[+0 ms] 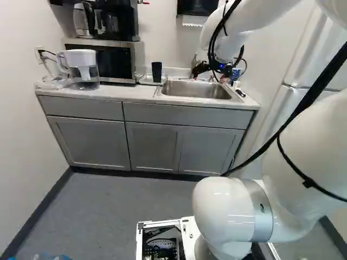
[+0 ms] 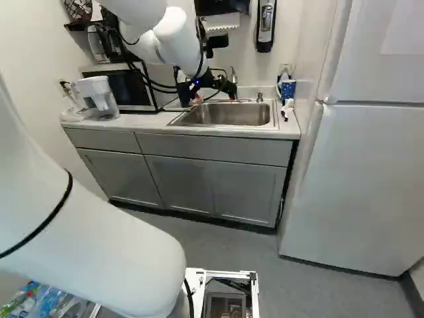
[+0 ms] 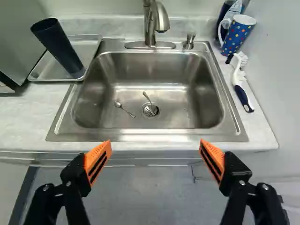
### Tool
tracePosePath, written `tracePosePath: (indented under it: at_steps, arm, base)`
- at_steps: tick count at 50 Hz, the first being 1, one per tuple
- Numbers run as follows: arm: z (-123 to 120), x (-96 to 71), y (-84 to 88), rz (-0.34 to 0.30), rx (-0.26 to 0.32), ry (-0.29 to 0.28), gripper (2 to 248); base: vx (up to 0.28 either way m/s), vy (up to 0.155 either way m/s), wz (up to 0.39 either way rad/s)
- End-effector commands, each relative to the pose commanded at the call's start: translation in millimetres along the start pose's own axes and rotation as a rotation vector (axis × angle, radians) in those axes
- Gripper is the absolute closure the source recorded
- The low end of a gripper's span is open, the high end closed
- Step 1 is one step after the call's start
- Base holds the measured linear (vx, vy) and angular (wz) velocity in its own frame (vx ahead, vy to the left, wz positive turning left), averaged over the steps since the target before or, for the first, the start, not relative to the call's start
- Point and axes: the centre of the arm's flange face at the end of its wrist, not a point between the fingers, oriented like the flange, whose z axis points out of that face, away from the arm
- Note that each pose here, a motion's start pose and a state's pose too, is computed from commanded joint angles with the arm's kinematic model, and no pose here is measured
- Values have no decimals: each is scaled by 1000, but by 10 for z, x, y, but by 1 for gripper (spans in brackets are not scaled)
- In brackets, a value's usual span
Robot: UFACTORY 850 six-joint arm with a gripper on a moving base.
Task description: Rinse the cup and place it in the tray
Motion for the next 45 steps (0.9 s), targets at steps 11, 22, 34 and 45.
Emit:
tracePosePath:
  at_steps: [11, 22, 34, 45]
  arm:
    - [0, 0, 0, 0, 0, 0, 3]
    - [0, 0, 0, 0, 0, 0, 3]
    - [0, 0, 0, 0, 0, 0, 3]
    - [0, 0, 0, 0, 0, 0, 3]
  base:
    - [-158, 95, -221]
    - [-164, 77, -209]
    - [-67, 31, -6]
    - [2, 0, 1]
